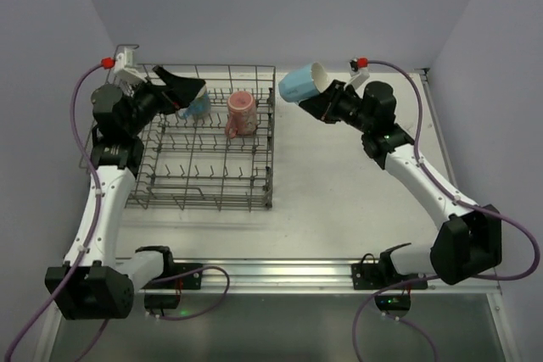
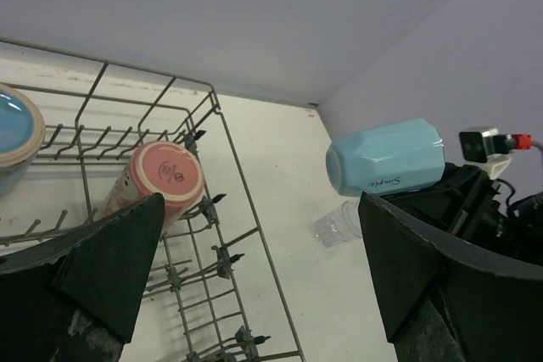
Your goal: Unload the cups from the dish rack
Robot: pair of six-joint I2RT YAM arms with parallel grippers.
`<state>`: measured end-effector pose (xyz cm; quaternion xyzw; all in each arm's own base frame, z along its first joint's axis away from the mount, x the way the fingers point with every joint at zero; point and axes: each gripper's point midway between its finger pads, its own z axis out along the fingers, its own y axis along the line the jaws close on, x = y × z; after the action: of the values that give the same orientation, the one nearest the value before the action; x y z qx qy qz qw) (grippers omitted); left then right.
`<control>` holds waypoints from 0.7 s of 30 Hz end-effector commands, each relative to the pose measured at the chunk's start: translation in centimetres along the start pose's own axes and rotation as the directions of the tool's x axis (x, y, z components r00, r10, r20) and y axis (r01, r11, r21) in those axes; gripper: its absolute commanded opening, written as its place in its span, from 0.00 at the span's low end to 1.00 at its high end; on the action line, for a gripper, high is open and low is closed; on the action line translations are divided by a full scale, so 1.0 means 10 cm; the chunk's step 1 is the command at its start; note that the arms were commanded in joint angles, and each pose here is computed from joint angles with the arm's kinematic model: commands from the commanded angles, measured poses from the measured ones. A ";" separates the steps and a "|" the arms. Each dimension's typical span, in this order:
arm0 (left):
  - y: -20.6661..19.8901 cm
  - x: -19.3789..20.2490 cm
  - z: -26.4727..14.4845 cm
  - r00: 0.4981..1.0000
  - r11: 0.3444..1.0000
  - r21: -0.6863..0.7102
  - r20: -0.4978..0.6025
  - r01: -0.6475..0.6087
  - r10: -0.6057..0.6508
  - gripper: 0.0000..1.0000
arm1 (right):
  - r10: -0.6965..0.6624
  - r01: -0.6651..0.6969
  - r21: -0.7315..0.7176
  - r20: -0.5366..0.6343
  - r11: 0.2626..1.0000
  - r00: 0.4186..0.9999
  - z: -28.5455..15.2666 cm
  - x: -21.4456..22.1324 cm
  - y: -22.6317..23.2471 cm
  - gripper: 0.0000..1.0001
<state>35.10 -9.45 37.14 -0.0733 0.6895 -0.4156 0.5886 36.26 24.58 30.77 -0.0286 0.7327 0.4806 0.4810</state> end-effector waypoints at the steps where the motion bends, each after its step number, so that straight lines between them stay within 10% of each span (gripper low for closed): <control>1: 0.33 0.36 0.20 0.984 0.978 -0.177 -0.161 -0.107 0.079 1.00 | -0.130 0.121 0.192 0.039 0.974 0.991 -0.04 -0.31 -0.26 0.00; 21: 0.87 0.74 0.80 0.891 0.808 -0.437 -0.398 -0.395 0.220 1.00 | -0.185 0.247 0.693 -0.165 0.677 0.969 0.14 -0.12 -1.91 0.00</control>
<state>42.43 -13.12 25.84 -0.0438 0.8597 -0.1839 0.4745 44.10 15.84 14.13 0.0522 0.9067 0.1356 0.3960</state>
